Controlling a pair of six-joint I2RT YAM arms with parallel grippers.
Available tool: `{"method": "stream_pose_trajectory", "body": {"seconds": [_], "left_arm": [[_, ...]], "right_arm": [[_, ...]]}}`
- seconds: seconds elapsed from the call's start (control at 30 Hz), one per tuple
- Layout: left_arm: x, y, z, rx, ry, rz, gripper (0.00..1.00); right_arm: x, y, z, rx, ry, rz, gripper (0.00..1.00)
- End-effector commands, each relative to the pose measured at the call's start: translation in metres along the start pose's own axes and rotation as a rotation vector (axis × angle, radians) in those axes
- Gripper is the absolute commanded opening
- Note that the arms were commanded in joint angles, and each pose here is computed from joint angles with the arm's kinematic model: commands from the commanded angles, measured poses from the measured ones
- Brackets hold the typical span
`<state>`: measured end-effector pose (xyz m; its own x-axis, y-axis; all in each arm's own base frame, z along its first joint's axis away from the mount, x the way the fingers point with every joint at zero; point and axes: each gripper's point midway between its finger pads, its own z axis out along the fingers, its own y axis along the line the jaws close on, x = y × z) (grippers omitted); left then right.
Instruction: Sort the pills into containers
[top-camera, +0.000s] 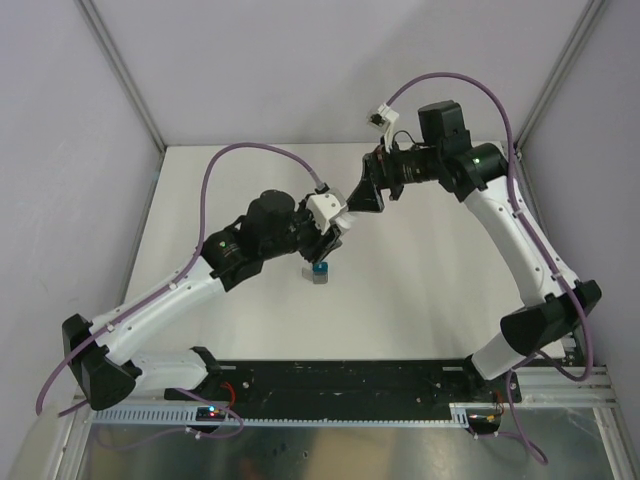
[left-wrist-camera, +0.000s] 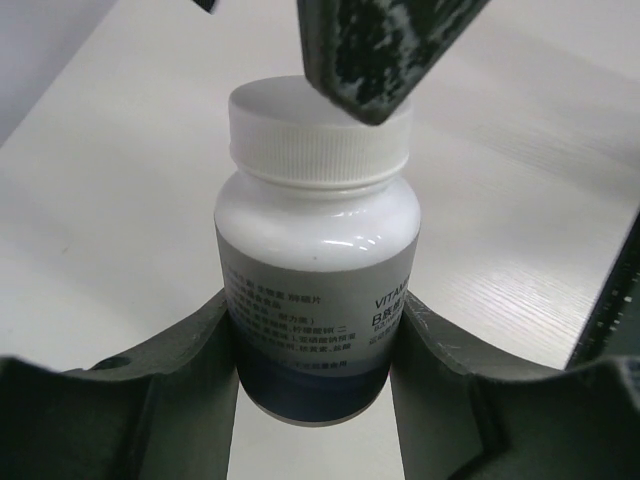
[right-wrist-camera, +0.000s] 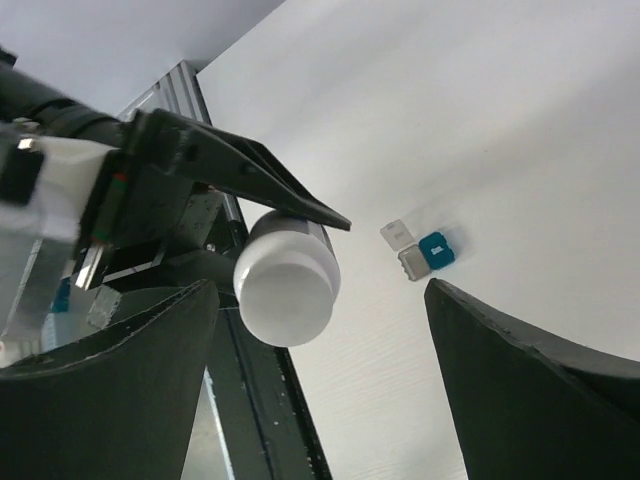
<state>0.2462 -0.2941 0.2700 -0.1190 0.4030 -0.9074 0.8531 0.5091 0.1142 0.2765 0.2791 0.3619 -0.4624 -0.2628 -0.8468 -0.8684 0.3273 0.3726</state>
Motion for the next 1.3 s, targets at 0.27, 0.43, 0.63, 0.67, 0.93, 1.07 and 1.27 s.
{"method": "stream_pose_trajectory", "body": {"seconds": [0.27,0.43,0.63,0.67,0.93,1.07,1.27], "left_arm": [[-0.020,0.024,-0.007,-0.167,-0.055,0.055,0.00],[-0.020,0.024,-0.005,-0.170,-0.049,0.063,0.00],[-0.020,0.023,-0.004,-0.165,-0.048,0.063,0.00],[-0.020,0.022,-0.004,-0.157,-0.051,0.062,0.00],[-0.023,-0.031,-0.015,0.198,-0.121,0.049,0.00],[-0.026,-0.066,-0.036,0.490,-0.167,-0.009,0.00],[-0.038,-0.088,-0.060,0.731,-0.173,-0.125,0.00]], "right_arm": [[0.002,0.000,0.015,-0.095,-0.004,0.121,0.82],[0.006,0.003,0.019,-0.123,0.008,0.128,0.72],[0.013,0.008,0.024,-0.146,0.029,0.121,0.47],[0.014,0.008,0.024,-0.149,0.033,0.108,0.43],[0.020,0.027,0.003,-0.175,0.038,-0.146,0.18],[0.034,0.043,-0.013,-0.176,0.044,-0.395,0.15],[0.052,0.059,-0.023,-0.149,0.077,-0.648,0.14]]}}
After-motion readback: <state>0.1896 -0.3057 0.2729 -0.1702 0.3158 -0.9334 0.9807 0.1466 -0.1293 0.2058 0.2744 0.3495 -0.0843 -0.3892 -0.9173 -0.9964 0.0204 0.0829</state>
